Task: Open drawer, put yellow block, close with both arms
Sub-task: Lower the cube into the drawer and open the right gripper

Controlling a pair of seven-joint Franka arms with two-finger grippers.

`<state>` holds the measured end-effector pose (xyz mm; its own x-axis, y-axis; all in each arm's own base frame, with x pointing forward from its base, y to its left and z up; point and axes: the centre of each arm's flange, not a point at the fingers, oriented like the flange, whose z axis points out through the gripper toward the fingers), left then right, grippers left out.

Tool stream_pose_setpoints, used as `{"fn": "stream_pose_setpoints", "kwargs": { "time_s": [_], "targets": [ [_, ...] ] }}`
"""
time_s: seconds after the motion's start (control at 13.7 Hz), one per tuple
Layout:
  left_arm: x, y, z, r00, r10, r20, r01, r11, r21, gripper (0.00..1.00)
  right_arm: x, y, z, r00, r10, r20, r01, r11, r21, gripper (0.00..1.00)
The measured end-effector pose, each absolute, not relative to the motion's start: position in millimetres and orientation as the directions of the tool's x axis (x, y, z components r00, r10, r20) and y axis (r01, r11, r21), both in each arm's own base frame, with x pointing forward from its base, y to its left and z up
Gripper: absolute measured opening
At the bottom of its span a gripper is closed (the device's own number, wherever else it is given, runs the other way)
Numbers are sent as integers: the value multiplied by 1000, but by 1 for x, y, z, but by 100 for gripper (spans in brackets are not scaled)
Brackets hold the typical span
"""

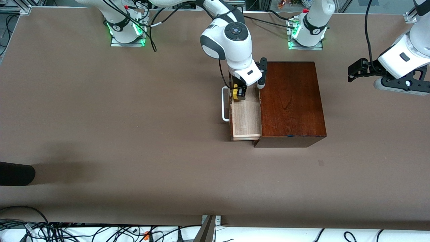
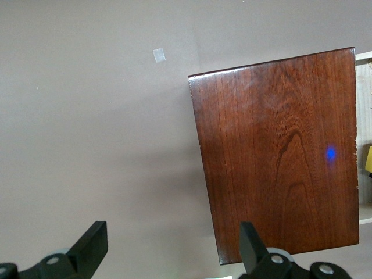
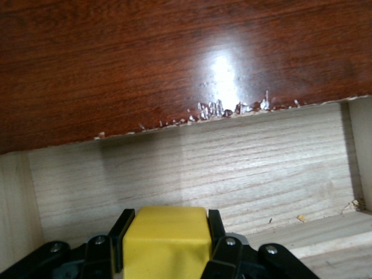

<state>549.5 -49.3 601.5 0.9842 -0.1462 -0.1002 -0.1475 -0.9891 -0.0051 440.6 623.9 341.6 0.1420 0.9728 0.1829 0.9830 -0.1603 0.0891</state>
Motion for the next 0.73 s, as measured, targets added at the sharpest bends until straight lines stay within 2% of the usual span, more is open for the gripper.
{"fn": "stream_pose_setpoints", "kwargs": {
  "time_s": [0.73],
  "targets": [
    [550,-49,602,984,-146,-100,-147,-989,-5,100,441,629,329,41,989,145,985,-64,159,56]
  ]
}}
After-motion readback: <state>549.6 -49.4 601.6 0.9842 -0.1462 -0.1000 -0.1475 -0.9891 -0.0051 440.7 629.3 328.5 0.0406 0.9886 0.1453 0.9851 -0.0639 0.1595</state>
